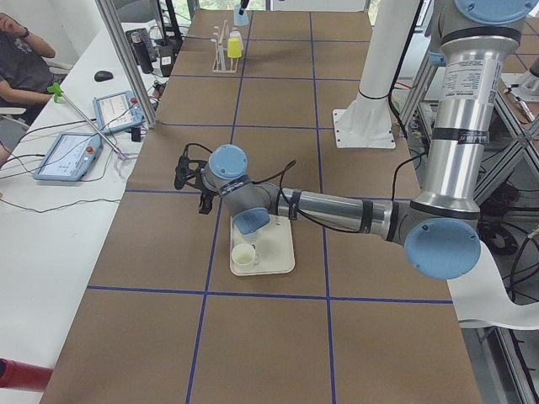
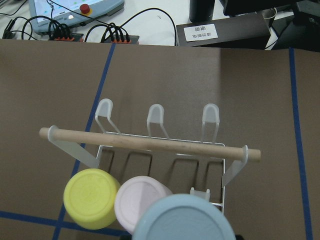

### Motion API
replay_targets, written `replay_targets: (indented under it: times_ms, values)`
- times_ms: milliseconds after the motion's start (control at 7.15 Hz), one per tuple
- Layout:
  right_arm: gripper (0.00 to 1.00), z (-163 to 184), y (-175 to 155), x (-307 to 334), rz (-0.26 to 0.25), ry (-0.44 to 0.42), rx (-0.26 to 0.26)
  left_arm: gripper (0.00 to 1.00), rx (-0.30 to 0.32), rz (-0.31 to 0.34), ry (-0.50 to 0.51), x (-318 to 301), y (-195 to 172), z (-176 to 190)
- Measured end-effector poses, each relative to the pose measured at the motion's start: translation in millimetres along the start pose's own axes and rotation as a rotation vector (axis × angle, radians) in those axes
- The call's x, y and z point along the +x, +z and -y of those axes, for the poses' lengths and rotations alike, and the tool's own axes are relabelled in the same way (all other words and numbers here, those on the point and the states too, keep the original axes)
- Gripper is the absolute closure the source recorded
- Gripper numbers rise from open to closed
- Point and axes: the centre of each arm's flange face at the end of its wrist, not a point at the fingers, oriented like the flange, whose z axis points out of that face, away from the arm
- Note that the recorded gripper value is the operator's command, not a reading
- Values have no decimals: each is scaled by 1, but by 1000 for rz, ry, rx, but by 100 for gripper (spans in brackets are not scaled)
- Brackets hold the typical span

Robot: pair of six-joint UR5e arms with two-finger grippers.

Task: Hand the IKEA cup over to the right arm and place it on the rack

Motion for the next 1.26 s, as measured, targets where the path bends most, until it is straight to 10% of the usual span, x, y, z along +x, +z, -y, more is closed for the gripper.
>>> replay_targets:
  times_ms: [1259]
  values:
    - [60,31,41,28,-44,50,-33,0,-1,0,-6,0,-2,-4]
